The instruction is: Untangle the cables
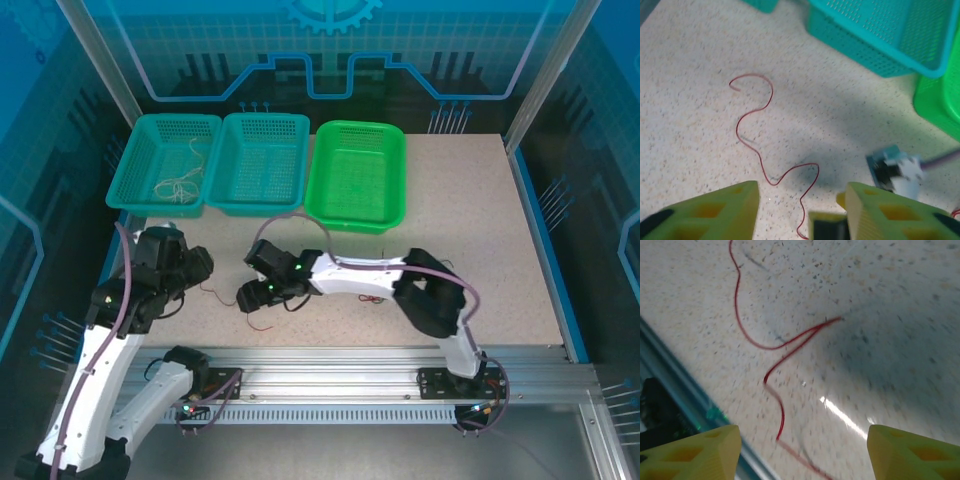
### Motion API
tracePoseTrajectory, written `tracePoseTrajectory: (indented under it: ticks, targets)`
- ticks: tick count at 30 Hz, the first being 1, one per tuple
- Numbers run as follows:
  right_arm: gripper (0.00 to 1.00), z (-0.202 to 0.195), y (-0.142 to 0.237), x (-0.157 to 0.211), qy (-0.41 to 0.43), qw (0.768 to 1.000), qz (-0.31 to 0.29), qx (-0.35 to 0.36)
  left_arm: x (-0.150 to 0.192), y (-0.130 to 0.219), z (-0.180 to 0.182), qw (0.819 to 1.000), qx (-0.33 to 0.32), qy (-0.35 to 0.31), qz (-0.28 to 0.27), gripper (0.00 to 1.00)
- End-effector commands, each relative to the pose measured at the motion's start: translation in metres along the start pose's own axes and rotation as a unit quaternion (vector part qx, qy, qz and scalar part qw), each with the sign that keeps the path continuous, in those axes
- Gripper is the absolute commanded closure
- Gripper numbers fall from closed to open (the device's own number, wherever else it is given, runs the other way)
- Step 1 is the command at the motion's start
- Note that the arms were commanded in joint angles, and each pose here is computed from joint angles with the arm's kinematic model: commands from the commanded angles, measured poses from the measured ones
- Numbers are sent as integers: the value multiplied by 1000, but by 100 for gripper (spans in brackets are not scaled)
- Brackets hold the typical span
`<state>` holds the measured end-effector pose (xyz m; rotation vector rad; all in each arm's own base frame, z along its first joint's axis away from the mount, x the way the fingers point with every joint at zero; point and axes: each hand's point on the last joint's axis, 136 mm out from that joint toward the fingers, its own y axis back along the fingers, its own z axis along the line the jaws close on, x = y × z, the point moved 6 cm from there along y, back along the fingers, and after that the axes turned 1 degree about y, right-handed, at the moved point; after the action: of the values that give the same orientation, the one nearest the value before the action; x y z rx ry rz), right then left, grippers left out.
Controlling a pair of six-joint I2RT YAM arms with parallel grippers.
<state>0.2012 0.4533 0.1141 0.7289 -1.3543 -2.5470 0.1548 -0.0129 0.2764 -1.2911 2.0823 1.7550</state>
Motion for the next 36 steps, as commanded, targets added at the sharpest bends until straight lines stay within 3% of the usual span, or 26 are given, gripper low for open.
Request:
tracePoseTrajectory:
  ticks: [1, 4, 5, 8, 9, 13, 21, 27, 36]
  targets:
    - [35, 9, -29, -7, 11, 999, 29, -20, 8, 5, 5, 1000, 11, 5, 3, 43]
    - [46, 14, -44, -12, 23, 998, 55, -21, 7, 8, -2, 999, 49, -3, -4, 34]
    - [55, 15, -44, -15, 26, 998, 52, -16, 6, 9, -3, 999, 54, -6, -6, 32]
    - [97, 8, -40, -19, 27, 998, 51, -1, 5, 11, -4, 998, 60, -9, -10, 31]
    - [100, 7, -33, -22, 32, 998, 46, 3, 5, 12, -5, 998, 64, -12, -10, 30]
    - [100, 21, 14, -41, 87, 996, -10, -9, 8, 21, -16, 990, 132, -44, -20, 24]
    - [100, 68, 134, -96, 206, 963, -170, -31, 4, 69, -23, 954, 266, -63, -126, 9]
    - [100, 84, 204, -142, 241, 924, -294, -37, 5, 86, -20, 940, 291, -74, -161, 3]
    - [100, 63, 245, -219, 227, 886, -405, 17, 6, 82, -19, 945, 280, -73, -150, 3]
